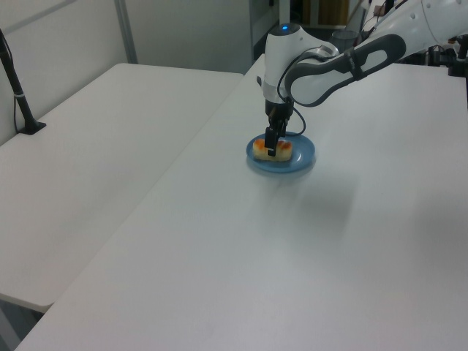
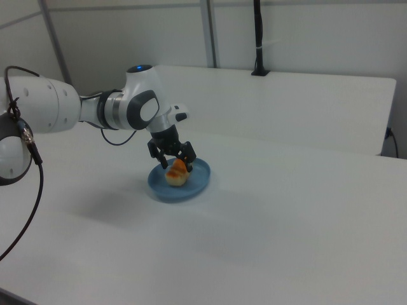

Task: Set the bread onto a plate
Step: 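Open the gripper to release the bread onto the plate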

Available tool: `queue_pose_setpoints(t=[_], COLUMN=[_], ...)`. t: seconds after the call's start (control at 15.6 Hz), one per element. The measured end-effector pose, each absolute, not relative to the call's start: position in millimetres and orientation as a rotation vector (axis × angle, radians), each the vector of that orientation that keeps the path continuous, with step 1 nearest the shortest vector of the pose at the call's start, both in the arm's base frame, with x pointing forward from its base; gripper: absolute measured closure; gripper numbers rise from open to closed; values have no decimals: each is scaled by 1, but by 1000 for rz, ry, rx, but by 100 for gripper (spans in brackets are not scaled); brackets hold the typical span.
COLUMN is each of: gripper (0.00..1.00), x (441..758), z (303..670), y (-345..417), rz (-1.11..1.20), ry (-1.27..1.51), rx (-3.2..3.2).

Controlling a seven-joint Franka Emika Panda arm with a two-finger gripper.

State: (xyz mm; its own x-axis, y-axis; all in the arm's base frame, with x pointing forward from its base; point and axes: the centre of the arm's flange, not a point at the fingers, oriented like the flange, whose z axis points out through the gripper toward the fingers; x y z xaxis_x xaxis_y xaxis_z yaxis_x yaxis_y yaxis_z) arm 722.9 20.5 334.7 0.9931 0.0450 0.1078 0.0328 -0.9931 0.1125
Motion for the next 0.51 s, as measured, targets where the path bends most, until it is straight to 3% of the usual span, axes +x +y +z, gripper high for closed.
queue_pose_setpoints(t=[0.26,0.51], gripper=[0,0], x=[727,714], z=[352,422], y=[19,6], rz=[215,244], ry=[51,5], rx=[3022,3032])
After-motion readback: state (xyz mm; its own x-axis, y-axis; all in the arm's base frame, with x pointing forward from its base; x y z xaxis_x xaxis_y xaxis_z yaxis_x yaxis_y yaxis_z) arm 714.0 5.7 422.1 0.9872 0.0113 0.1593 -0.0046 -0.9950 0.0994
